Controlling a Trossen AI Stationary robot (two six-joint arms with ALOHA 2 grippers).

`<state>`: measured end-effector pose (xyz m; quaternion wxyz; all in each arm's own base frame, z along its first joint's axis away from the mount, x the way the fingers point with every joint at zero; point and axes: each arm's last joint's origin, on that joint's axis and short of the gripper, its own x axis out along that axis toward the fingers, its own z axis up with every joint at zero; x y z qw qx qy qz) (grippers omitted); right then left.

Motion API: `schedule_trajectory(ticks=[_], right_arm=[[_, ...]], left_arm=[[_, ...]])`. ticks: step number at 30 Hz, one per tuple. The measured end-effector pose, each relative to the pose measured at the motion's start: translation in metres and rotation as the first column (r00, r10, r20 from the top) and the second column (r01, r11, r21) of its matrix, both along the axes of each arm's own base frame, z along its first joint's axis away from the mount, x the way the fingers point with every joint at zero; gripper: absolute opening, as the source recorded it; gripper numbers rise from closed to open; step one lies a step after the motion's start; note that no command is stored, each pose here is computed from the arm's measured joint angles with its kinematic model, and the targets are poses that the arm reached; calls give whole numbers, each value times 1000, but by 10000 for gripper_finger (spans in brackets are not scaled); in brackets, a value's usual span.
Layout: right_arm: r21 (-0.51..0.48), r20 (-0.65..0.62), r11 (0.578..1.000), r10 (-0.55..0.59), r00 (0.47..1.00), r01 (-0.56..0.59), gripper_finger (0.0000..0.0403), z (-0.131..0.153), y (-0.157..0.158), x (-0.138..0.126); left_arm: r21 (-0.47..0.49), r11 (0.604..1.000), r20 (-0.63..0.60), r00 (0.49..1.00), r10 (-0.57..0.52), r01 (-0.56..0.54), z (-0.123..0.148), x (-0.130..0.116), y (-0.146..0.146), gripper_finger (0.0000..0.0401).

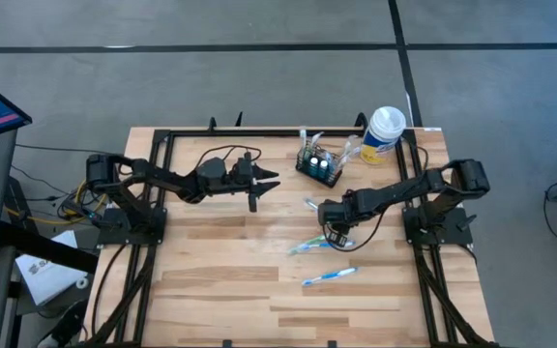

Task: Pick & Place toothbrushing station
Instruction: Put the blue toothbrush into the mesh organizer

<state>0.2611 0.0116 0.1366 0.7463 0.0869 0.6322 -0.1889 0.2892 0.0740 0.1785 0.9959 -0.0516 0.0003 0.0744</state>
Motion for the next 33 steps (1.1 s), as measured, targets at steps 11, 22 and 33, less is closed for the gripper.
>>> schedule_trajectory(ticks=[11, 22, 33], right_arm=[[-6, -20, 1000, 9, 1000, -9, 35, -2, 0, -1], [-43, 44, 997, 62, 997, -60, 4, 34, 1, 2], [-123, 78, 982, 152, 985, -142, 1, 64, 6, 23]], left_arm=[[0, 1000, -1, 1000, -3, 3, 0, 0, -1, 121], [-5, 999, 7, 999, -46, 46, 1, 3, -13, 121], [-78, 985, -37, 987, -155, 151, 8, 20, -33, 121]])
